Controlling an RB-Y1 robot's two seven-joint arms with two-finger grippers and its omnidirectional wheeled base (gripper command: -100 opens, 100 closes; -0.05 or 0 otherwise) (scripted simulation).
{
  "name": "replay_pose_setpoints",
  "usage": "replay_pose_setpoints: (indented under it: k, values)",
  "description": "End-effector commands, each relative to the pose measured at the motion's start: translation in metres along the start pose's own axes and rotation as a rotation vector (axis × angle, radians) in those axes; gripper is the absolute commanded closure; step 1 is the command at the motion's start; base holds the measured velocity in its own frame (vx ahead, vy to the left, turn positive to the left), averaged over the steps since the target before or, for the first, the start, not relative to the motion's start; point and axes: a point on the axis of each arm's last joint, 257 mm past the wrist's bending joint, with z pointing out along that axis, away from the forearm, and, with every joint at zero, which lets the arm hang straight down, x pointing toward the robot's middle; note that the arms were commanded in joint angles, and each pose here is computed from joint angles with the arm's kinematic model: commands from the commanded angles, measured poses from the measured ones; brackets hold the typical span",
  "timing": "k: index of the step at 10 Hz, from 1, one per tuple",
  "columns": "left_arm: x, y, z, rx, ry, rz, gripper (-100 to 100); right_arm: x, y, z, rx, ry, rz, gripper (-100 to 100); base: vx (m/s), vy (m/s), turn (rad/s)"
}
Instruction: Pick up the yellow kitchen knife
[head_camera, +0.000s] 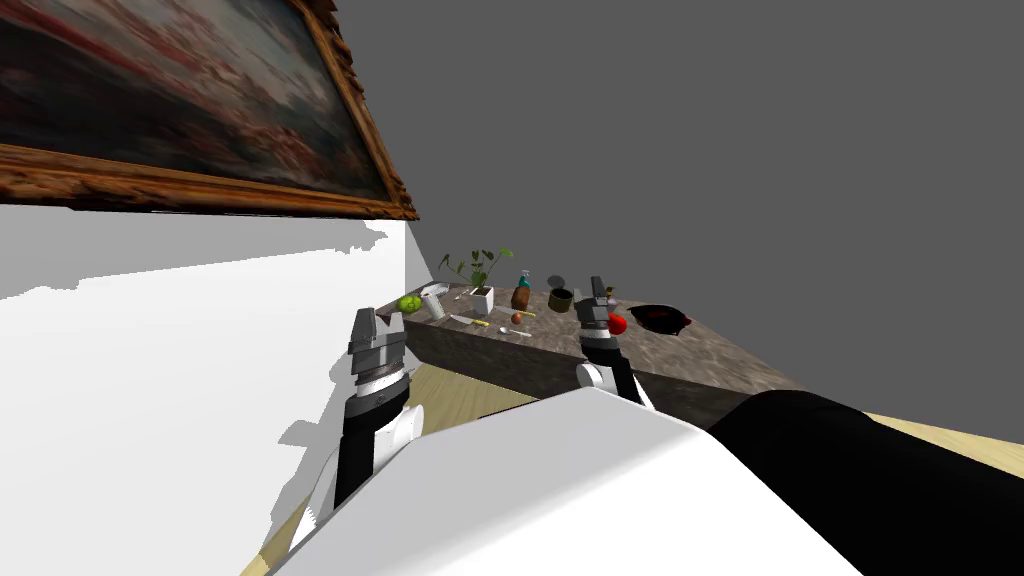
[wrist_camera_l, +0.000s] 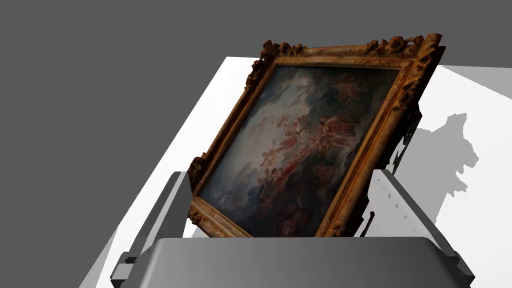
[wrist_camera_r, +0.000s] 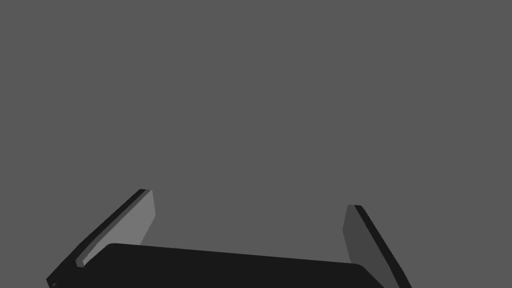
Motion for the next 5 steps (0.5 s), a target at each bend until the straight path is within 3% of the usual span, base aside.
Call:
replay_pose_setpoints:
  k: [1, 3, 5]
  values:
    - [0.0, 0.0, 0.0, 0.0, 0.0, 0.0, 0, -0.002, -0.005, -0.004, 0.011, 0.022, -0.036, -100, -0.002, 0.033, 0.067]
    - [0.0, 0.0, 0.0, 0.0, 0.0, 0.0, 0, -0.011, -0.017, -0.014, 0.039, 0.054, -0.11, -100, 0.012, 0.099, 0.116]
    - [0.0, 0.0, 0.0, 0.0, 0.0, 0.0, 0, -0.026, -0.035, -0.03, 0.083, 0.085, -0.211, -100, 0.009, 0.167, 0.149]
